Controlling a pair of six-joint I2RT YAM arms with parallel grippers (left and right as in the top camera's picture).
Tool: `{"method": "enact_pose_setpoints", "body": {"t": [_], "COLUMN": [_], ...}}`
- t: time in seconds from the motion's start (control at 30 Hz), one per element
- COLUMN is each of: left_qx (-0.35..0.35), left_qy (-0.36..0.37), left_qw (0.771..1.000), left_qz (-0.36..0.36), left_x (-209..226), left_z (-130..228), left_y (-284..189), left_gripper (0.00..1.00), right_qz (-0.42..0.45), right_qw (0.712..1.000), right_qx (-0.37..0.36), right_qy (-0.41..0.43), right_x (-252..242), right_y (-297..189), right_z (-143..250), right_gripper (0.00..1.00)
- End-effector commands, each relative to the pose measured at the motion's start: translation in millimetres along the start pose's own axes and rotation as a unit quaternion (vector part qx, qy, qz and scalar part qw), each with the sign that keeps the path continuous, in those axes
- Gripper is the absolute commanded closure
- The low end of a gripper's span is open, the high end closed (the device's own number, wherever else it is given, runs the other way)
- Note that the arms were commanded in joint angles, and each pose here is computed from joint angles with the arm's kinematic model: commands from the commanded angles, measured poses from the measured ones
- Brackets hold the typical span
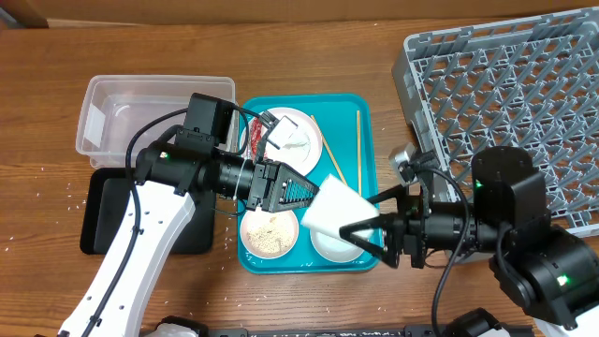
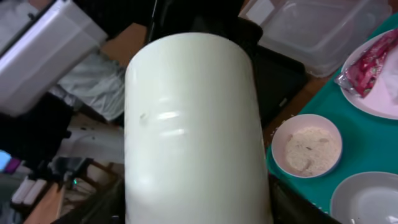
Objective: Sort waste into correct bins and load items into the dishwasher
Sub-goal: 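Lift the cup and pass it to the right gripper, then carry the cup with the right gripper into the grey dish rack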
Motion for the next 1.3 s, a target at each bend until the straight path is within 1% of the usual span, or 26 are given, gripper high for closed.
{"method": "enact_pose_setpoints", "body": {"t": [0.0,0.03,0.07,0.1,0.17,0.2,0.23,0.27,0.33,0.37,0.4,0.47,0.53,0.6,0.7,0.8,0.83,0.9,0.97,1.07,1.13,1.27], "left_qx": [0.007,0.007,0.006,0.004,-0.004,-0.010,-0.015,-0.024,-0.037,-0.042,-0.045,-0.046,-0.046,-0.047,-0.047,-0.045,-0.045,-0.044,-0.043,-0.043,-0.043,-0.043], "left_qy": [0.018,0.018,0.017,0.017,0.000,-0.014,-0.020,-0.033,-0.052,-0.059,-0.062,-0.069,-0.080,-0.086,-0.095,-0.095,-0.096,-0.098,-0.100,-0.100,-0.100,-0.100], "left_qw": [1.000,1.000,1.000,1.000,1.000,0.999,0.997,0.994,0.989,0.986,0.983,0.981,0.978,0.975,0.971,0.971,0.971,0.971,0.971,0.971,0.971,0.971], "left_qz": [0.025,0.024,0.018,0.009,-0.026,-0.051,-0.069,-0.099,-0.136,-0.153,-0.165,-0.177,-0.190,-0.200,-0.212,-0.213,-0.213,-0.213,-0.213,-0.213,-0.213,-0.213], "left_x": [-10,-10,-8,-6,1,6,10,16,23,27,29,32,35,37,40,40,40,40,40,40,40,40], "left_z": [1,1,1,0,-1,-1,-2,-3,-5,-6,-6,-4,-2,-1,2,2,3,3,4,4,4,4], "left_y": [1,1,1,1,1,1,0,-1,-3,-4,-5,-6,-7,-8,-9,-9,-9,-9,-9,-9,-9,-9], "left_gripper": [0.96,0.91,0.59,0.45,0.37,0.35,0.34,0.32,0.30,0.29,0.28,0.27,0.27,0.27,0.26,0.26,0.25,0.25,0.25,0.24,0.24,0.24], "right_qz": [0.018,0.018,0.025,0.035,0.086,0.122,0.157,0.208,0.290,0.343,0.399,0.451,0.504,0.541,0.569,0.575,0.570,0.559,0.550,0.541,0.541,0.540], "right_qw": [1.000,1.000,1.000,0.999,0.996,0.992,0.987,0.976,0.951,0.929,0.901,0.870,0.832,0.798,0.753,0.717,0.699,0.688,0.671,0.661,0.650,0.641], "right_qx": [-0.009,-0.009,-0.010,-0.011,-0.010,-0.008,-0.005,-0.007,-0.018,-0.029,-0.042,-0.055,-0.059,-0.044,-0.003,0.030,0.053,0.077,0.102,0.137,0.146,0.149], "right_qy": [-0.004,-0.004,-0.004,-0.004,0.009,0.021,0.034,0.061,0.107,0.137,0.165,0.190,0.224,0.261,0.331,0.393,0.427,0.456,0.487,0.501,0.513,0.525], "right_x": [0,0,0,-1,-7,-12,-16,-21,-28,-33,-38,-44,-56,-70,-101,-133,-153,-171,-191,-211,-220,-238], "right_y": [-3,-3,-4,-5,-13,-20,-27,-39,-61,-76,-93,-109,-124,-134,-145,-154,-157,-160,-161,-161,-164,-169], "right_z": [-5,-6,-6,-6,-5,-4,-3,-3,-3,-2,0,2,9,17,30,42,51,60,70,82,88,97], "right_gripper": [0.43,0.43,0.43,0.43,0.44,0.44,0.46,0.48,0.49,0.49,0.48,0.48,0.48,0.48,0.48,0.48,0.48,0.49,0.49,0.49,0.48,0.48]}}
Point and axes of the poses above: each gripper's point midway between its finger pads, its own y axis out along the fingers, its own x axis along the line the jaws close on, z = x × y, the point moved 7 cm from there along -y, back along the fingers, and after that the axes turned 13 degrees about -y, right-handed, at the moved point
